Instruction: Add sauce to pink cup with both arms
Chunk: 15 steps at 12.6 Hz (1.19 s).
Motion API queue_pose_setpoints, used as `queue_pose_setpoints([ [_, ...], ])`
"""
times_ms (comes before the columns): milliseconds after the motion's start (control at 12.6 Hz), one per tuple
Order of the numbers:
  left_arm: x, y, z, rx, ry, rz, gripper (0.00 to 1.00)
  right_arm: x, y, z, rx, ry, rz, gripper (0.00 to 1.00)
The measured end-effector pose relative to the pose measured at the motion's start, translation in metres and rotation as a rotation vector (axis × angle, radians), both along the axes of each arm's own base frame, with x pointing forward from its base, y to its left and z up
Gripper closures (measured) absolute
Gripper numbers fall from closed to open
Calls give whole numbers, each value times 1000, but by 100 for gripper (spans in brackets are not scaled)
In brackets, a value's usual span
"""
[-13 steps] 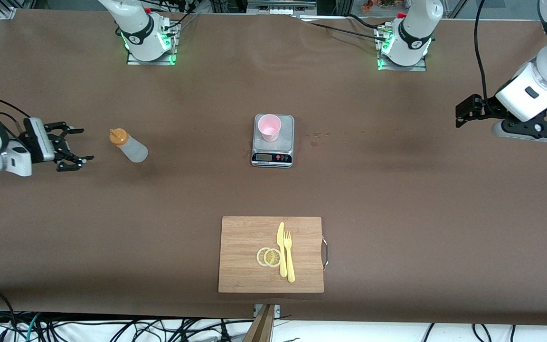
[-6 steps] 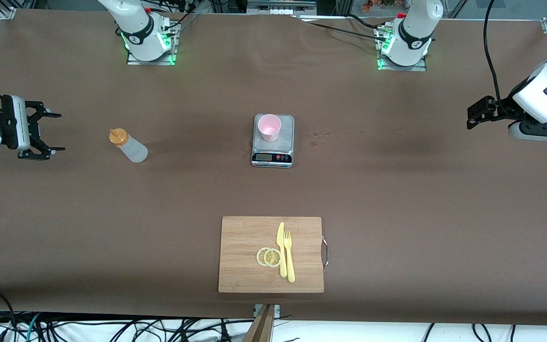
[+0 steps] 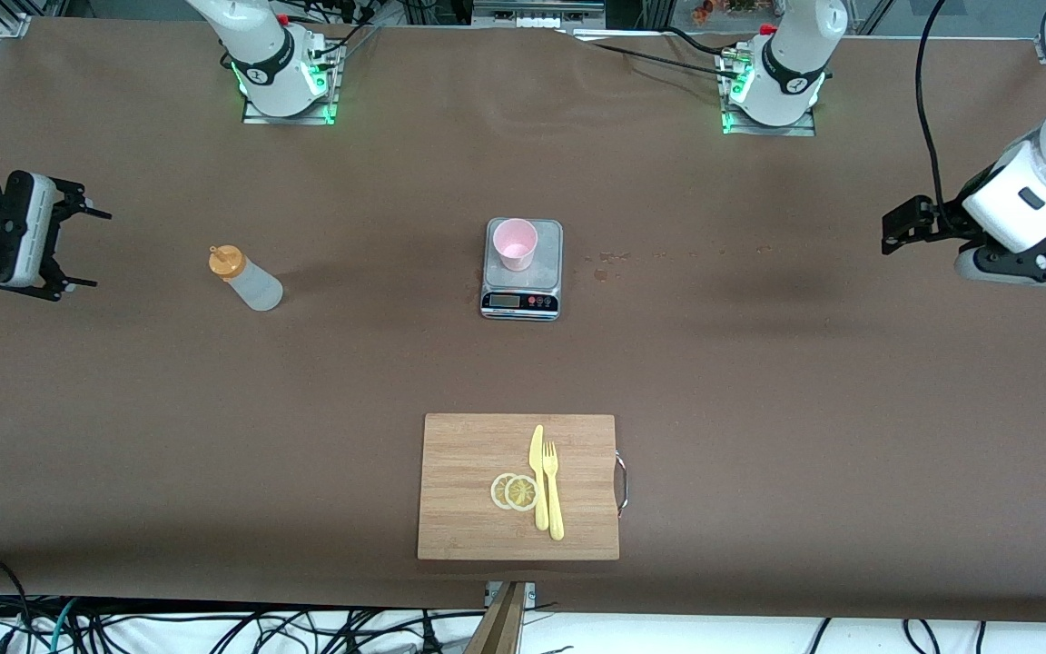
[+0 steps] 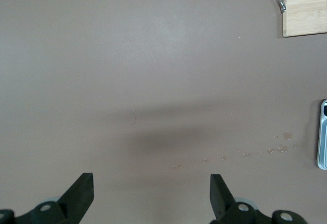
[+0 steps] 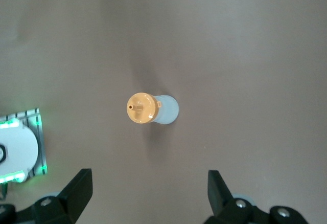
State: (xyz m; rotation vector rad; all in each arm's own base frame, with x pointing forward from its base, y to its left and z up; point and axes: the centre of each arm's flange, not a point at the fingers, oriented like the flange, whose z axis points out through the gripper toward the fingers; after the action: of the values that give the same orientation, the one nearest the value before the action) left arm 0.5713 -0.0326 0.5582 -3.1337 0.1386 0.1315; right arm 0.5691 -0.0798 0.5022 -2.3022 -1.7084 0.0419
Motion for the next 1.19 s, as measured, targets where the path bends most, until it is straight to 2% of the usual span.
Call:
queue_pose_setpoints([
  [318, 6, -2, 21, -4, -46, -2, 0, -16, 6, 47, -87, -17, -315, 0],
  [716, 4, -8, 42, -5, -61, -13, 0, -22, 43, 68, -182, 14, -686, 0],
  [1034, 3, -15, 46, -6, -58, -26, 0, -33, 67, 93, -249, -10, -911, 0],
  [1193, 2, -16, 46, -7, -57, -28, 0, -36, 79, 94, -282, 6, -984, 0],
])
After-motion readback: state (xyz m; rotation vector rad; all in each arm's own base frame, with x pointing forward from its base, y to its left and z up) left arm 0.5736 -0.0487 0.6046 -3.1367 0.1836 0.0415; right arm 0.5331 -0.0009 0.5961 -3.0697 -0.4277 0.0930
